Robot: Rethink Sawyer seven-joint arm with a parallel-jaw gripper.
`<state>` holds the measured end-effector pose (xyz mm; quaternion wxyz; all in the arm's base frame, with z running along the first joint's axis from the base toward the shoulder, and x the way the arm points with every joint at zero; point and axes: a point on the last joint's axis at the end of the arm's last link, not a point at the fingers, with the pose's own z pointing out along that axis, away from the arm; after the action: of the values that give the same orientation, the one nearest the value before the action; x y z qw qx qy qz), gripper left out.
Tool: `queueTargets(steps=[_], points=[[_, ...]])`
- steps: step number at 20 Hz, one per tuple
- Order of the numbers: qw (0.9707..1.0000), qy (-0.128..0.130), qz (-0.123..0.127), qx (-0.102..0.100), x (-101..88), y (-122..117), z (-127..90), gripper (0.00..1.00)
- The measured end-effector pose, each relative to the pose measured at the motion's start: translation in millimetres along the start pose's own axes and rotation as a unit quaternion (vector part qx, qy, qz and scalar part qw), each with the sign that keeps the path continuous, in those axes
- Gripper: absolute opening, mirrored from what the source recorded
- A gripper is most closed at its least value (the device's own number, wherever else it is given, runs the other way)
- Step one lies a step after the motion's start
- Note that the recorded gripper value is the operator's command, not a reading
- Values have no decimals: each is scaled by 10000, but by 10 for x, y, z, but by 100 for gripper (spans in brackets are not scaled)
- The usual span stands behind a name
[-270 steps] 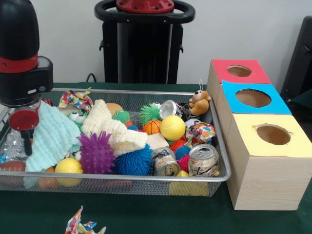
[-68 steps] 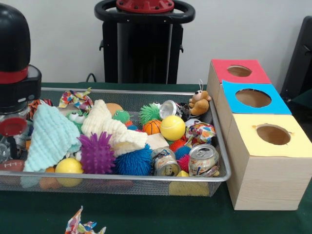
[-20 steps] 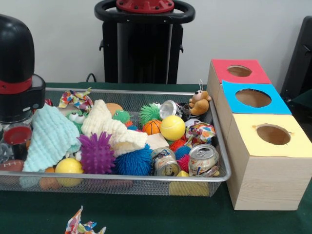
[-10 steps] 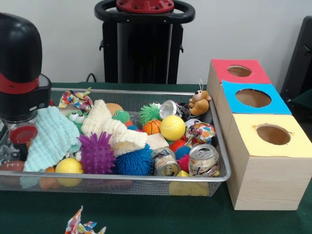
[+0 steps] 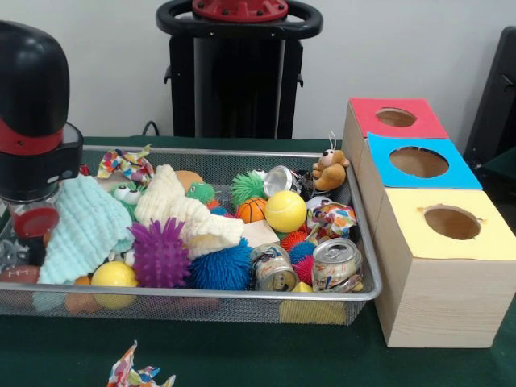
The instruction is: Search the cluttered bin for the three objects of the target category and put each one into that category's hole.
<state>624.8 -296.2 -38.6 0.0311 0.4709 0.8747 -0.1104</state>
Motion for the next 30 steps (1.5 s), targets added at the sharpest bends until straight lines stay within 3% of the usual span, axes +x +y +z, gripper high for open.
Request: queueTargets(steps=[3,7,11,15,26,27,30], points=[[9998,-115,-149,61,-20,-8,-6,100],[9970,-431,-582,273,-99,-71,-15,100],[9946,-515,-834,352,-56,-30,8,100],[9930,-549,-964,409,-50,-16,11,100],[9926,-559,-996,418,-47,-12,13,100],[9923,-569,-1007,448,-60,-39,5,0],[9918,-579,-1034,470,-55,-55,22,0]])
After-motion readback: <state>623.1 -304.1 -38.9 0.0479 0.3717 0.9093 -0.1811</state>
